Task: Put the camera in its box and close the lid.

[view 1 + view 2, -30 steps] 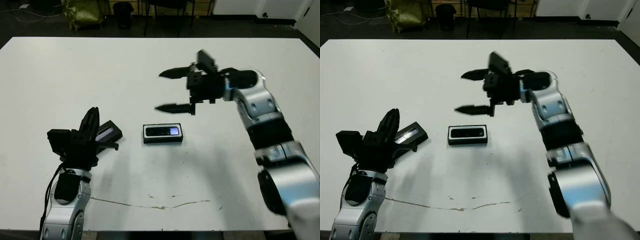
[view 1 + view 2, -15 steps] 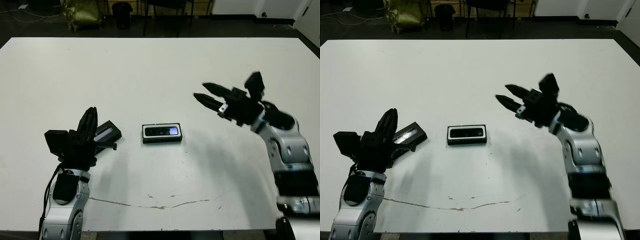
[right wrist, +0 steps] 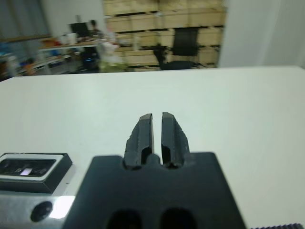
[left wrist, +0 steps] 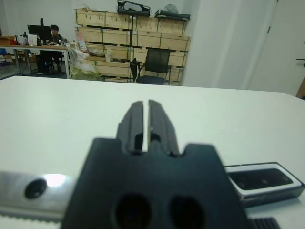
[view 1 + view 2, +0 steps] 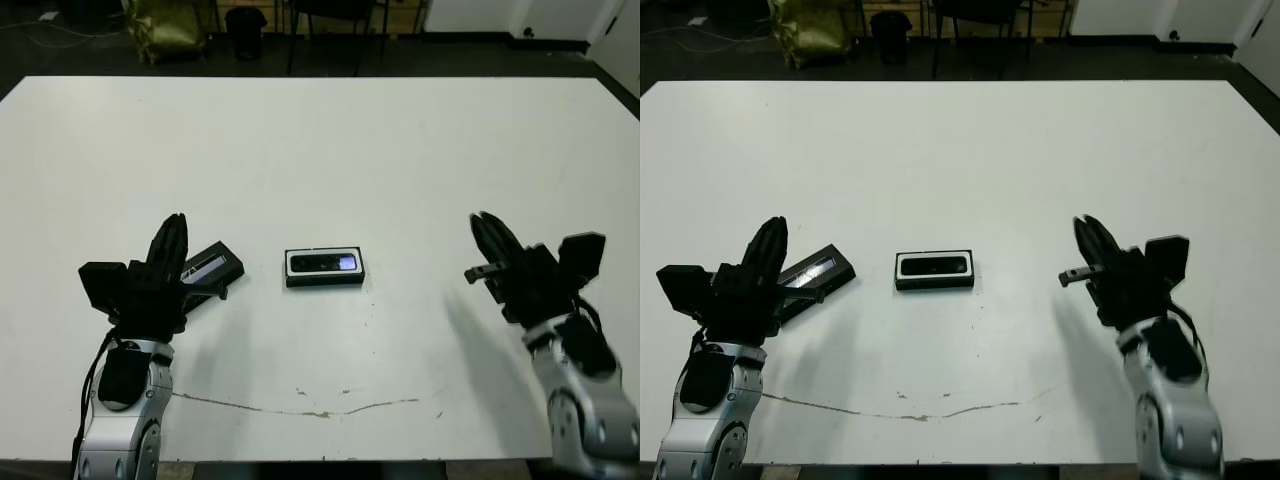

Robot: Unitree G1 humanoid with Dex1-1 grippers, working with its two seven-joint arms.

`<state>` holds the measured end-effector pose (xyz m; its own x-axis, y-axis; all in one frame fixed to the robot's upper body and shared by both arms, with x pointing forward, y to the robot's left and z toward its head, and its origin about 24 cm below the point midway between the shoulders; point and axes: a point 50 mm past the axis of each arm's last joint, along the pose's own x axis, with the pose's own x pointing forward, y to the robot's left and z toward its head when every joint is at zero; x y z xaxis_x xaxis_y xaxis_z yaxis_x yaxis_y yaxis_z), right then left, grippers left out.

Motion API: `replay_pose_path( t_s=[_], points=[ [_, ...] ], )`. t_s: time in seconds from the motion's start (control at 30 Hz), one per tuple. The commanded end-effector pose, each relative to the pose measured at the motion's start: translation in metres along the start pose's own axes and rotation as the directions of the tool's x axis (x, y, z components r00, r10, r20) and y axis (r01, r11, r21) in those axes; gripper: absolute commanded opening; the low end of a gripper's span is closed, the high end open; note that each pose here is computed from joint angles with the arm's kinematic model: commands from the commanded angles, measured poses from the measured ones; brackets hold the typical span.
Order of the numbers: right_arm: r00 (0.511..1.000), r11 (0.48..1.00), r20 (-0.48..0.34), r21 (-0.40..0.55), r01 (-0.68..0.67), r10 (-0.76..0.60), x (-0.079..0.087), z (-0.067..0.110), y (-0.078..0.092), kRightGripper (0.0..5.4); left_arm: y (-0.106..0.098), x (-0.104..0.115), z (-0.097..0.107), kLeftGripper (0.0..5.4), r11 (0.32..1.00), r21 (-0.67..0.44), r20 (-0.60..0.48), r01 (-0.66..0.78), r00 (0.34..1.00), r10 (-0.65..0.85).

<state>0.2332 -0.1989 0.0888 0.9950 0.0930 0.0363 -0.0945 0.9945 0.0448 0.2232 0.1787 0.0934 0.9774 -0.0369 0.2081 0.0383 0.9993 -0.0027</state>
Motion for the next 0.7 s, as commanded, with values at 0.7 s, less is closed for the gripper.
replay_pose_path(
  t_s=[0.7],
  points=[
    [0.993, 0.998, -0.109, 0.05, 0.041, -0.035, -0.011, -0.028, 0.015, 0.01, 0.04, -0.018, 0.019, 0.0, 0.989, 0.142, 0.013, 0.045, 0.999, -0.047]
  ],
)
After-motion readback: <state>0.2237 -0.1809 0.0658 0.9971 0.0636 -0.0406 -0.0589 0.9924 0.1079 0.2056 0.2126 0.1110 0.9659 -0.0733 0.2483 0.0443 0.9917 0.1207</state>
